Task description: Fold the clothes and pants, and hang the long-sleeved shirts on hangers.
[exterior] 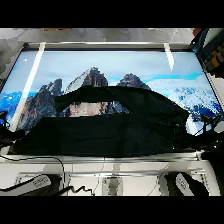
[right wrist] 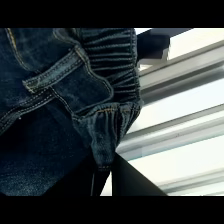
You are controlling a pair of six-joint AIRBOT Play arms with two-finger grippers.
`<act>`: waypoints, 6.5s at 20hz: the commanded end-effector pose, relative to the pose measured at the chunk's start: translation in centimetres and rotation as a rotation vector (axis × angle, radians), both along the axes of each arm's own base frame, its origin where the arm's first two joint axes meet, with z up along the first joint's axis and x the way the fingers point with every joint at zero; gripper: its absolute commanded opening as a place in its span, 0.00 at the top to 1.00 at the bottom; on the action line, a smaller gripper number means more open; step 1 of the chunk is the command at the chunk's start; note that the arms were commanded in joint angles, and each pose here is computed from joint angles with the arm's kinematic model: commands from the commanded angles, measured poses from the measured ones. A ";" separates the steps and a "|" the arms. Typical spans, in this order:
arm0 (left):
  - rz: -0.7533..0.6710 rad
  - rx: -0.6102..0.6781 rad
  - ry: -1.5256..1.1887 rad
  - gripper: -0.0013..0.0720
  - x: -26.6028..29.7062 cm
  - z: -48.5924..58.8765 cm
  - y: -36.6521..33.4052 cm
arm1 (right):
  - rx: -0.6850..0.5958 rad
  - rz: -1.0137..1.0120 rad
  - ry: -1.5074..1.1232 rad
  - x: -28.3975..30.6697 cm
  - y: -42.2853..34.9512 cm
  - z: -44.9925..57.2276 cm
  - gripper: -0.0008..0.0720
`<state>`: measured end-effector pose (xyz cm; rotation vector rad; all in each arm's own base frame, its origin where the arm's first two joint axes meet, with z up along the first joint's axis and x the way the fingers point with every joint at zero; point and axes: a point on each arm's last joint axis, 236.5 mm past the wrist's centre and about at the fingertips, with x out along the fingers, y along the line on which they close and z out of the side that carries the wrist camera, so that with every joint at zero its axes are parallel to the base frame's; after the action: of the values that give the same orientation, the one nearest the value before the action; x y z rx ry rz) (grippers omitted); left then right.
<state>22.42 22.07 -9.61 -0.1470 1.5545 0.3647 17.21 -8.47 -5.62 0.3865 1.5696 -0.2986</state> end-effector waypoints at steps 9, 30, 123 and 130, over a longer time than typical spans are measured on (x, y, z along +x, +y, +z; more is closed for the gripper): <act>-0.055 0.100 -0.172 0.96 4.4 -0.7 3.0 | 0.014 -0.010 -0.032 0.8 0.3 0.0 0.96; 0.019 0.231 -0.371 0.07 10.9 9.4 4.1 | 0.175 -0.245 -0.302 9.7 -6.0 3.9 0.36; 0.209 -0.225 -0.621 0.10 14.3 9.8 -2.5 | 0.693 0.156 -0.357 14.8 3.3 -4.0 0.96; 0.346 -0.349 -0.542 0.08 14.0 3.2 -1.3 | 0.706 0.069 -0.320 14.8 3.3 -4.0 0.96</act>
<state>35.69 20.95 -4.08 -0.6566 1.0314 0.2943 32.02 -5.13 -9.61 0.8397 1.3163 0.4024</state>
